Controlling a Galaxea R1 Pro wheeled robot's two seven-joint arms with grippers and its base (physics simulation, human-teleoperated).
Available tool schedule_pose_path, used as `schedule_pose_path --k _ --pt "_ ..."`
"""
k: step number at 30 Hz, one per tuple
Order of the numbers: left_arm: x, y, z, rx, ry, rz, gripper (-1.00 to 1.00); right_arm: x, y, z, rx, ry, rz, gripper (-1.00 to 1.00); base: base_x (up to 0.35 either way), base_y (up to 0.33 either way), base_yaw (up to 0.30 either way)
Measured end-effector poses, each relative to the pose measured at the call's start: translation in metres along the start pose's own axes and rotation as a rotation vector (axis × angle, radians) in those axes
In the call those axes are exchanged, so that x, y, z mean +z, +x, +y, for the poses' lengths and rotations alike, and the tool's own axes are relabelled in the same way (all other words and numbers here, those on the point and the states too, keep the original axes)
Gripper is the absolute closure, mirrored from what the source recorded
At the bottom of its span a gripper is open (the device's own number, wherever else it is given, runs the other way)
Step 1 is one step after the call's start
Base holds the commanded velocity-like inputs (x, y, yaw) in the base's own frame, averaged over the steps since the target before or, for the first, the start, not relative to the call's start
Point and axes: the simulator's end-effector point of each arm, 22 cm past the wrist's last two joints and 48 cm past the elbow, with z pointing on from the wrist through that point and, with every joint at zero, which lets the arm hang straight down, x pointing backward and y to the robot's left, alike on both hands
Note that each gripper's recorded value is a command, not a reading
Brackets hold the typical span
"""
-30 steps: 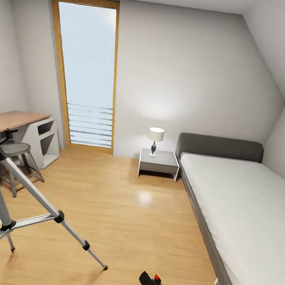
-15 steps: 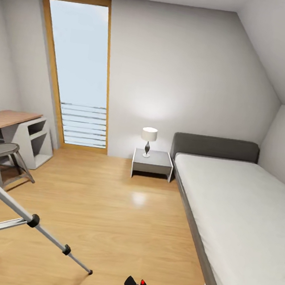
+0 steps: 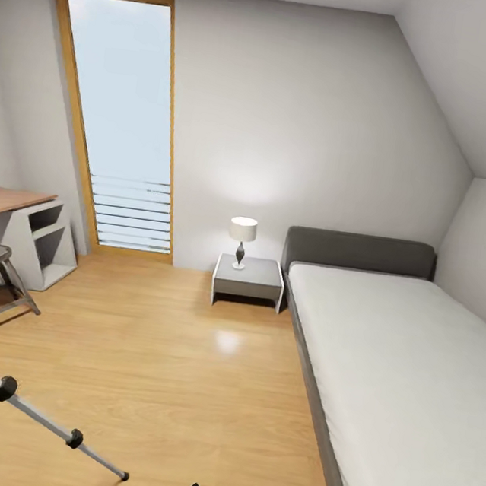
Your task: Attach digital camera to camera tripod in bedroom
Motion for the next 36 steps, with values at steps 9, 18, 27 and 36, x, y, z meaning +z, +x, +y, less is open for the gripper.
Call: schedule_pose_path --k 9,18,27,36 --pt "0.0 0.0 0.001 0.0 -0.001 0.0 -1.0 0.0 0.0 0.0 0.0 0.0 0.0 -1.0 0.176 -0.19 0.0" --pt "-0.008 -0.077 0.053 0.0 -0.07 -0.154 -1.0 0.0 -0.081 0.0 -0.013 0.001 -0.166 -1.0 0.011 -0.013 0.0" --pt "-0.092 -0.248 0.081 -0.006 -0.112 -0.303 -1.0 -0.066 -0.284 0.003 -0.012 0.002 -0.614 -1.0 0.0 0.0 0.0" --pt "-0.232 -0.397 0.058 -0.017 -0.078 -0.52 -1.0 -0.218 -0.49 -0.029 0.067 0.127 -0.952 -1.0 0.0 0.0 0.0"
